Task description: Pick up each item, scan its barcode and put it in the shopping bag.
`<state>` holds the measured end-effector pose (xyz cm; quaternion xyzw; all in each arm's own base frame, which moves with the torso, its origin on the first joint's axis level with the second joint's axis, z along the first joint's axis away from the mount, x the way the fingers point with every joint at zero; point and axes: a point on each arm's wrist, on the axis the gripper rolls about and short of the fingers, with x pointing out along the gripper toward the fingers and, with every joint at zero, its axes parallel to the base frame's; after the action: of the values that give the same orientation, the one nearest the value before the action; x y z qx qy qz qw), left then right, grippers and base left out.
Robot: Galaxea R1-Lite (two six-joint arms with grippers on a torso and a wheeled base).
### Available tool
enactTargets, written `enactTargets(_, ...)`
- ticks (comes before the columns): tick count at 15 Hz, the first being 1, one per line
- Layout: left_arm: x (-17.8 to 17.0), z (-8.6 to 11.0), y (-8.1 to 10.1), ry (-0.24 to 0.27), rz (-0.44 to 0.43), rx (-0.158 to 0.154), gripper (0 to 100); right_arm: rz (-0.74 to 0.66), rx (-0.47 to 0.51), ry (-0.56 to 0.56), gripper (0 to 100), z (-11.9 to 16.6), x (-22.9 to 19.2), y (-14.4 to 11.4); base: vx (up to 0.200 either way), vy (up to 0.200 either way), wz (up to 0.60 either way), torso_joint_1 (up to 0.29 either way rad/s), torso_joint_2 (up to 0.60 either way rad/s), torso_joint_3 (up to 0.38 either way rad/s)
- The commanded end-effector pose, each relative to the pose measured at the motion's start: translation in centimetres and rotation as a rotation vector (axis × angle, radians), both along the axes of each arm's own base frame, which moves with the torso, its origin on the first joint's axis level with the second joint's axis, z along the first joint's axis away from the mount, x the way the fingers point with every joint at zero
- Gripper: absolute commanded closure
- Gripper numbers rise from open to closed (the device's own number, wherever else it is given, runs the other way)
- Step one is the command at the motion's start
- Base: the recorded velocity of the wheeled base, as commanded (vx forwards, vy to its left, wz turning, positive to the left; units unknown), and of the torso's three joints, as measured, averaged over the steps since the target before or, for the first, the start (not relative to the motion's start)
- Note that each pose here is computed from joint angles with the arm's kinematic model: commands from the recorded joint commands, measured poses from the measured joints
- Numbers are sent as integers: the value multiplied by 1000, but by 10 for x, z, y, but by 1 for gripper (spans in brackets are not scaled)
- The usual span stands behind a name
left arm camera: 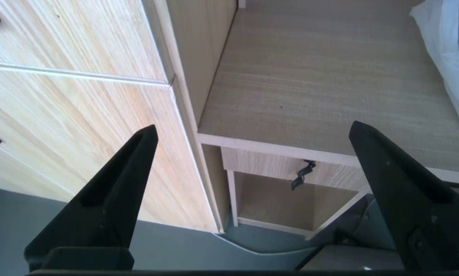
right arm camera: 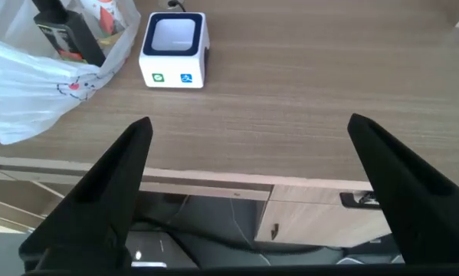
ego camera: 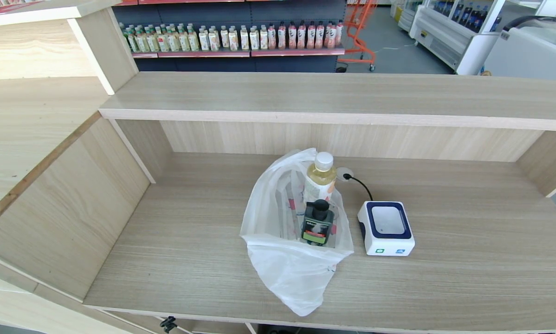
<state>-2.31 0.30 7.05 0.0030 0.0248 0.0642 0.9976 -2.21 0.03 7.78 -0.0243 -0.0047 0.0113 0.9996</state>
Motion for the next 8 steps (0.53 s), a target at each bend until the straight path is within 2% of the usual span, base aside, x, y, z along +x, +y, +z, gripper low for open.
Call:
enactTargets(1, 0, 0, 0, 0, 0, 0, 0, 0, -1, -9, 100, 0, -1, 0, 0, 0, 0, 0, 0, 0)
enactTargets(8, 0, 0, 0, 1, 0, -1, 0, -1, 24, -4, 100, -1, -1, 0, 0, 0, 0, 0, 0, 0)
